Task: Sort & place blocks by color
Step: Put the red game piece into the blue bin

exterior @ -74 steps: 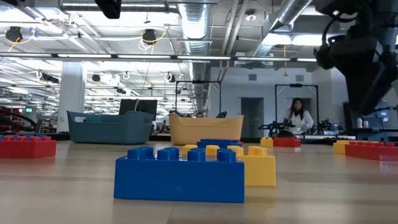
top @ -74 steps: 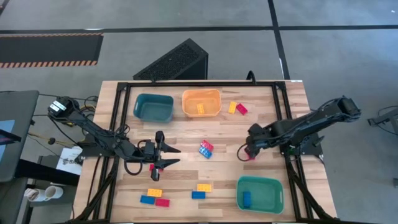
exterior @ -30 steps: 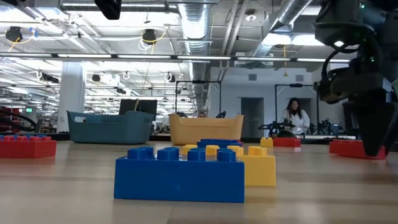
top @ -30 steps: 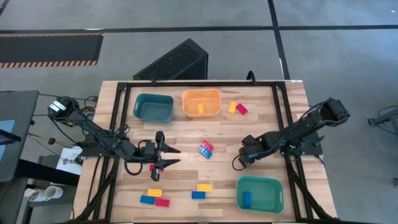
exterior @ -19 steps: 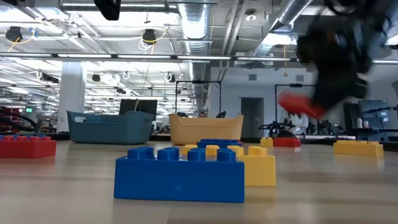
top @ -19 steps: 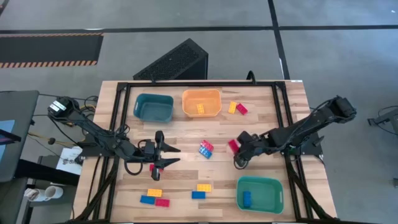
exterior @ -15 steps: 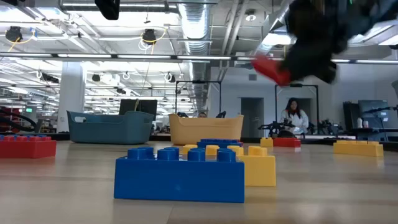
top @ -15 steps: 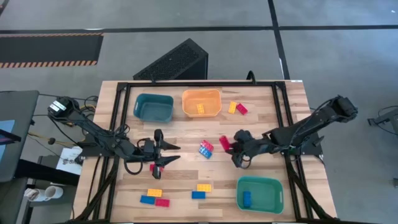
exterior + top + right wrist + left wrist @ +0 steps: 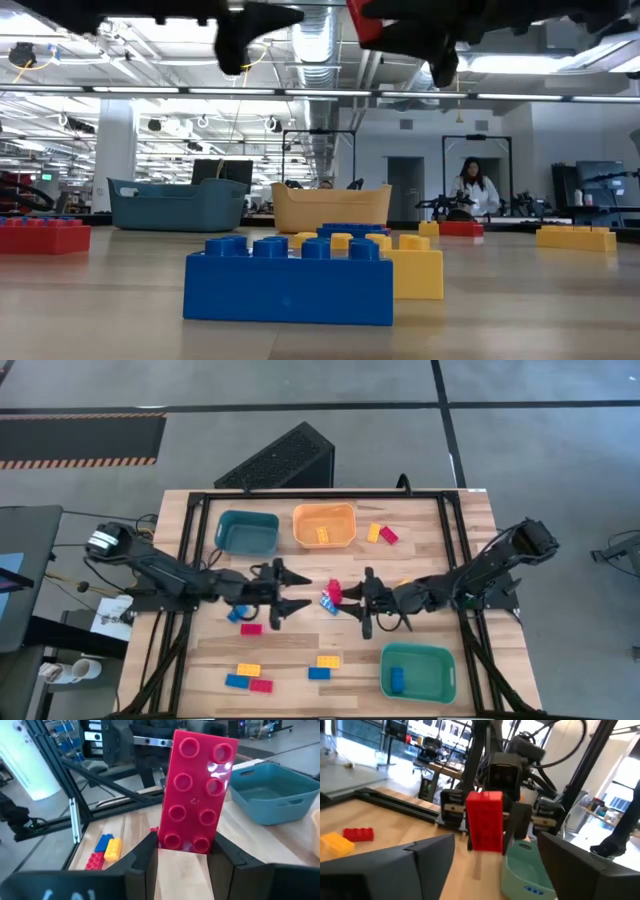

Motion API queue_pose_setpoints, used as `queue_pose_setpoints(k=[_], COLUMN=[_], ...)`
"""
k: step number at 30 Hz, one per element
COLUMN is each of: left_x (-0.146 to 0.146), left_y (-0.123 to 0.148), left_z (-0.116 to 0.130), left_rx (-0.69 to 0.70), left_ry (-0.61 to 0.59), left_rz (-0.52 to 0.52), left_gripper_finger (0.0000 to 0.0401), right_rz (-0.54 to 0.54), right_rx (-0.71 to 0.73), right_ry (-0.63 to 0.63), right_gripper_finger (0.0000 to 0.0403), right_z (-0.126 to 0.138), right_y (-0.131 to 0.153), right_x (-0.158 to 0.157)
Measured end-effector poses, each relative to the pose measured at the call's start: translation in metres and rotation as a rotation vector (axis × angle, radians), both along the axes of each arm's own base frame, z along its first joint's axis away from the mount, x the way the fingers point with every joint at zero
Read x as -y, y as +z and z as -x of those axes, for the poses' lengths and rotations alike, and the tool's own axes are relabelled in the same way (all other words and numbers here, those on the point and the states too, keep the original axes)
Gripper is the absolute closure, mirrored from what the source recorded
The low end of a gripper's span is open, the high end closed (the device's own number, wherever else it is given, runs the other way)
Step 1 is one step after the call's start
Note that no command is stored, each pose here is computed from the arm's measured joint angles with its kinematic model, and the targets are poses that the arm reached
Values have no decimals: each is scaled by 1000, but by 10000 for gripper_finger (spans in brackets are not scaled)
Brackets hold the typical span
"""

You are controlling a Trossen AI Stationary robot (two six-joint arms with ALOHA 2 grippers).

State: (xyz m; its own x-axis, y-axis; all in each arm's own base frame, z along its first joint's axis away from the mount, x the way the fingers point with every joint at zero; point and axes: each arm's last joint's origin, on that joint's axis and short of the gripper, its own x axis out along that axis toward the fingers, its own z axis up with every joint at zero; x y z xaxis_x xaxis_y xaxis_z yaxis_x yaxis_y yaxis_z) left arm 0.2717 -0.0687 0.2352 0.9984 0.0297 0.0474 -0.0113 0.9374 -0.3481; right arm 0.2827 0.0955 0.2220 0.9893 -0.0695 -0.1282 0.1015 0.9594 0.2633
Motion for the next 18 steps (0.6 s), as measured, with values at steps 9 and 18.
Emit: queue_pose_setpoints(k=[9, 18], left_x=[-7, -5], left_y=[-2, -2], left_z=[-48, -63], left_rx=[5, 9], left_ry=[-43, -114], left_rz=[17, -2], left_gripper_finger=[95, 158], right_rz=[0, 10], right_rx=[-7, 5], right_ry=[55, 86], right_gripper_finger=[267, 262], right_z=[-4, -3], right_y=[-8, -6], right_x=[-6, -9])
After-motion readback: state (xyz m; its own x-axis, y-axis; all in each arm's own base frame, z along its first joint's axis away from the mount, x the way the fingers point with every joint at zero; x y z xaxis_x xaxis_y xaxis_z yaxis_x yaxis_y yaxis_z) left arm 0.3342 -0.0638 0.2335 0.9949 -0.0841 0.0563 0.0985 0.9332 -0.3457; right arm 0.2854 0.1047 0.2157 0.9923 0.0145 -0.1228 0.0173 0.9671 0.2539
